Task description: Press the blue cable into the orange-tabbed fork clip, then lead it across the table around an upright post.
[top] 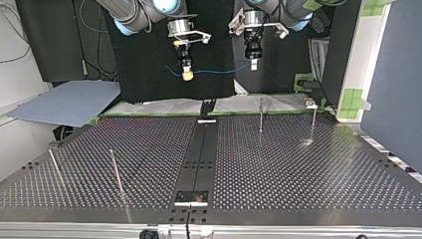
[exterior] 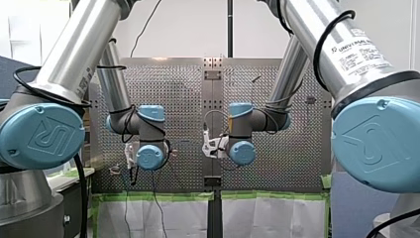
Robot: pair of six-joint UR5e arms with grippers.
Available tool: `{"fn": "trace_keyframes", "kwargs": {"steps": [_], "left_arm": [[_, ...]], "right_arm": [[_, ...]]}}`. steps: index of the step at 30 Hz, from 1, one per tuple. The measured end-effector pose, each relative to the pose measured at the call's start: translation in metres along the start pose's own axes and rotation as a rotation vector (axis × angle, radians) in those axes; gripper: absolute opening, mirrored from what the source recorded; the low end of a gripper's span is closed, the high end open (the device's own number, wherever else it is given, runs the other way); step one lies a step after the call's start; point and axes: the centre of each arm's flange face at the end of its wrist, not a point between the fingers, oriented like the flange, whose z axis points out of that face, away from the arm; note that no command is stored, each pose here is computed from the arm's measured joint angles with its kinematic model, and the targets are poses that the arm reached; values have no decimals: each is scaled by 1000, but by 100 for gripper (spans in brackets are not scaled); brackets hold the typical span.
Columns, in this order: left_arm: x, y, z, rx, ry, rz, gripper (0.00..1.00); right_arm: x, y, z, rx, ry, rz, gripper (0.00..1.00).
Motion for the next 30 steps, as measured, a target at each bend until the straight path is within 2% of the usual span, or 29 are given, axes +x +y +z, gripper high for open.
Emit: {"fn": "trace_keyframes", "kwargs": {"steps": [30], "left_arm": [[6, 3, 4, -2, 11, 12, 0]], "right_arm": [[1, 1, 1, -3, 3, 1, 0]]}}
